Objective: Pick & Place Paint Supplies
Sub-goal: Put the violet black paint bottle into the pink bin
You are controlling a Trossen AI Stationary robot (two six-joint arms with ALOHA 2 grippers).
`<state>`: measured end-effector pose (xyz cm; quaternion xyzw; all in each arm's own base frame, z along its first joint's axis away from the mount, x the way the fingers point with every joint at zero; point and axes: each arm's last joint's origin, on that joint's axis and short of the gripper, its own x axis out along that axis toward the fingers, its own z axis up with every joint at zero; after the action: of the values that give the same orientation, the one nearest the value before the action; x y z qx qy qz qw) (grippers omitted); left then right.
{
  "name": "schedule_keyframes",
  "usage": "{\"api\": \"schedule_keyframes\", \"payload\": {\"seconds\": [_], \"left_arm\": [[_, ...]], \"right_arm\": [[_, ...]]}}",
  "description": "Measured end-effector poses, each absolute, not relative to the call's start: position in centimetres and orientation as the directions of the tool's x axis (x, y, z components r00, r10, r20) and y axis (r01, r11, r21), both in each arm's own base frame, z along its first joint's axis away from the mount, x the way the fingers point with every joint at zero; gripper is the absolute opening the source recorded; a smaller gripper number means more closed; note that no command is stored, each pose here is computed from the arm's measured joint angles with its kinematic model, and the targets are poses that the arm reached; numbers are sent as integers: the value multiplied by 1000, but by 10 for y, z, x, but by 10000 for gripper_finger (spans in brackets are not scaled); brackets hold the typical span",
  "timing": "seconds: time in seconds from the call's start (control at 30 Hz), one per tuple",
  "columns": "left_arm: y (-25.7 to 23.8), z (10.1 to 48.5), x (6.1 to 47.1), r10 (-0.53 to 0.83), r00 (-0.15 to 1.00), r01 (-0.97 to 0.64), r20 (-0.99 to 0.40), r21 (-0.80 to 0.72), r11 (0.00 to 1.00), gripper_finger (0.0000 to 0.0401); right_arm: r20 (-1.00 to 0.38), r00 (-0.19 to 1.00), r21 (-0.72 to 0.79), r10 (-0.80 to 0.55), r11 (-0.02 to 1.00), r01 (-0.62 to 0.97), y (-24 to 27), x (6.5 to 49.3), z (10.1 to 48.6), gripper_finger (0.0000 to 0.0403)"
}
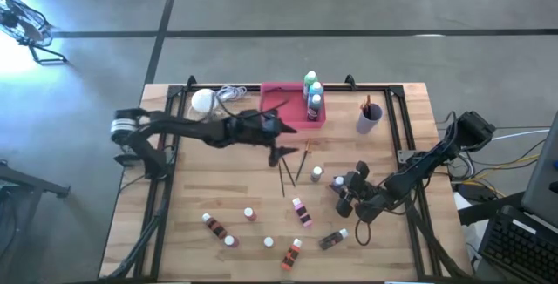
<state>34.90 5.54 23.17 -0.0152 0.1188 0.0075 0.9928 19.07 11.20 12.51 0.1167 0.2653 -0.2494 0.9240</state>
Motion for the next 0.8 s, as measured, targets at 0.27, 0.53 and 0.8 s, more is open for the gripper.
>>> {"api": "schedule_keyframes", "payload": {"seconds": [0.27,0.53,0.8], "left_arm": [[41,230,401,-178,960,180,-218,-9,984,312],[27,218,432,-318,923,317,-218,-42,948,312],[8,202,460,-376,898,375,-226,-50,926,312]], "right_arm": [[-550,734,82,-399,849,522,112,191,125,142],[-548,736,87,-397,848,522,112,191,126,144],[-543,742,83,-393,854,513,112,191,127,138]]}}
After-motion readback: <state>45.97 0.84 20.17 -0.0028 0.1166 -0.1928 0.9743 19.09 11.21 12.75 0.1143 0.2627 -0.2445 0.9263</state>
